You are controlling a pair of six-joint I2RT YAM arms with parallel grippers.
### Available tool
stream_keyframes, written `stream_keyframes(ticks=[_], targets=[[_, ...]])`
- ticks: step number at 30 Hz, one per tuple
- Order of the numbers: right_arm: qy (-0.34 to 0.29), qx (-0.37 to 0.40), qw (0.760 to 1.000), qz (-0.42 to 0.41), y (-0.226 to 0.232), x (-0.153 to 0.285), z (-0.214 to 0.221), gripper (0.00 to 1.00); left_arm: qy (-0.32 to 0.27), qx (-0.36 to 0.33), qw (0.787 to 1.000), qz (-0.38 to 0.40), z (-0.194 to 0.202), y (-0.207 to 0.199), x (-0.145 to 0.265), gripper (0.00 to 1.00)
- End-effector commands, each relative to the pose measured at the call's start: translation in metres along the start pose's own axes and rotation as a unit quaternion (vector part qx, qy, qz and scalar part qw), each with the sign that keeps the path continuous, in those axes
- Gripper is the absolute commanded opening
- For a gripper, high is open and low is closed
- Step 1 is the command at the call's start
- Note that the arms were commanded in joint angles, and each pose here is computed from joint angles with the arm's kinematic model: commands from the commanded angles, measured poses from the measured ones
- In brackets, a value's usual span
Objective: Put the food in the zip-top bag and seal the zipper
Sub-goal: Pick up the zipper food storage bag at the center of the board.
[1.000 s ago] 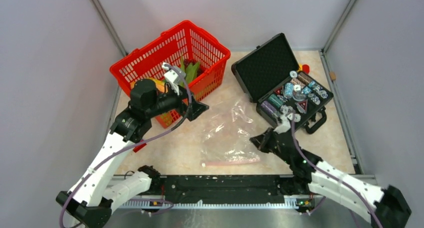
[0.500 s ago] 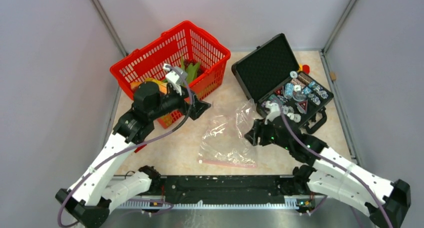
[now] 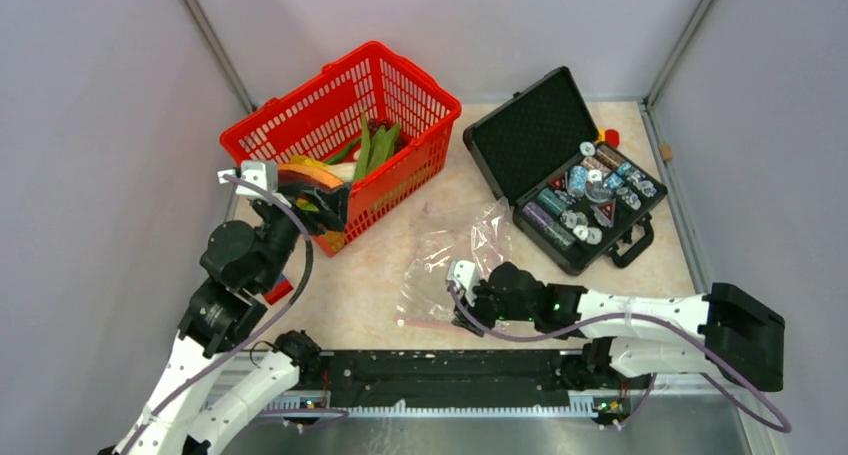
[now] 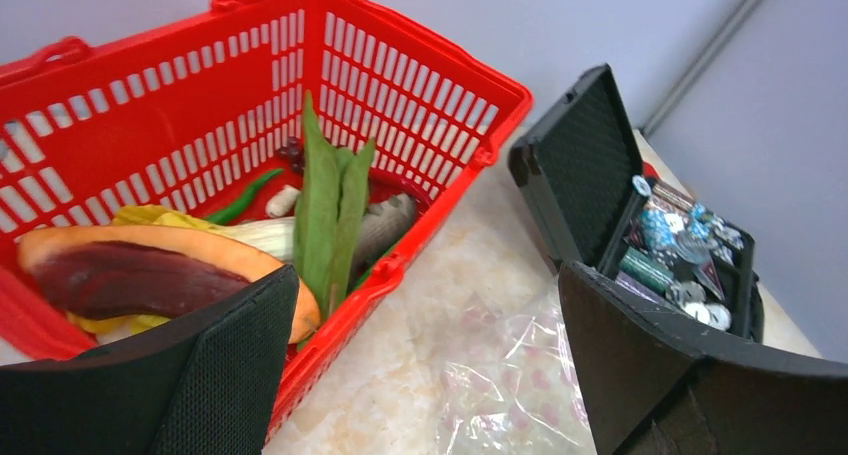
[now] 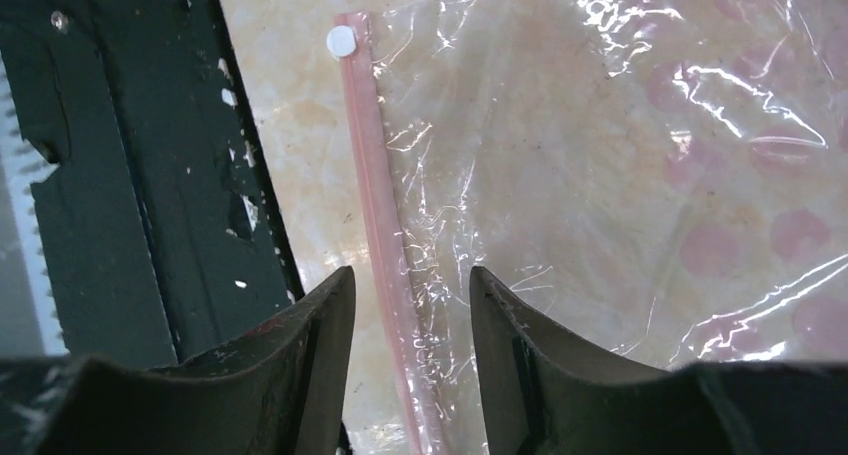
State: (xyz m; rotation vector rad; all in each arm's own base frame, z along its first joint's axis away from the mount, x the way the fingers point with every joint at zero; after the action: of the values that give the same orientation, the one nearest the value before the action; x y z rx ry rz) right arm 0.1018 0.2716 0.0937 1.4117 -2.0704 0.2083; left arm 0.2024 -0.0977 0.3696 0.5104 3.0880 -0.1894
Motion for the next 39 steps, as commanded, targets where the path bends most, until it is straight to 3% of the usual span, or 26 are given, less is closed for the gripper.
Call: stream_keyframes(ticks=[1, 8, 13, 34, 39], targets=[[-0.116, 0.117, 0.985, -0.047, 0.011, -0.004, -0.037, 0.44, -0.01, 0.013, 0.998, -0.061, 0.0, 0.018, 0.003, 0.99], [-0.134, 0.207, 0.965, -0.095, 0.023, -0.016, -0.035, 0.39, -0.009, 0.017, 0.997, -0.078, 0.004, 0.023, 0.005, 0.99], [-0.089, 0.236, 0.961, -0.113, 0.029, -0.03, -0.021, 0.39, 0.001, 0.013, 0.996, -0.086, 0.009, 0.026, 0.006, 0.99], [-0.054, 0.242, 0.963, -0.102, 0.021, -0.058, 0.017, 0.31, 0.008, 0.006, 0.994, -0.107, 0.014, 0.033, 0.009, 0.99], [-0.061, 0.24, 0.967, -0.069, 0.01, -0.06, 0.02, 0.22, 0.014, 0.005, 0.994, -0.107, 0.017, 0.033, 0.008, 0.99]])
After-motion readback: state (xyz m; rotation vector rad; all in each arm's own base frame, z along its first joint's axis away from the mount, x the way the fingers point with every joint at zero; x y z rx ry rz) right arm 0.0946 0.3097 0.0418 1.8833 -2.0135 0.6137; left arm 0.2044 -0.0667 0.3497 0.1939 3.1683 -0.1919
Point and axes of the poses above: each gripper's point midway between its finger pads, its own x axis back along the fingers, its own y axis along the line the jaws close on, z = x × y, the point moved 3 cm from there along x, back along the fingers, and after that the axes turned 9 degrees about -x, right-handed, at the moved point
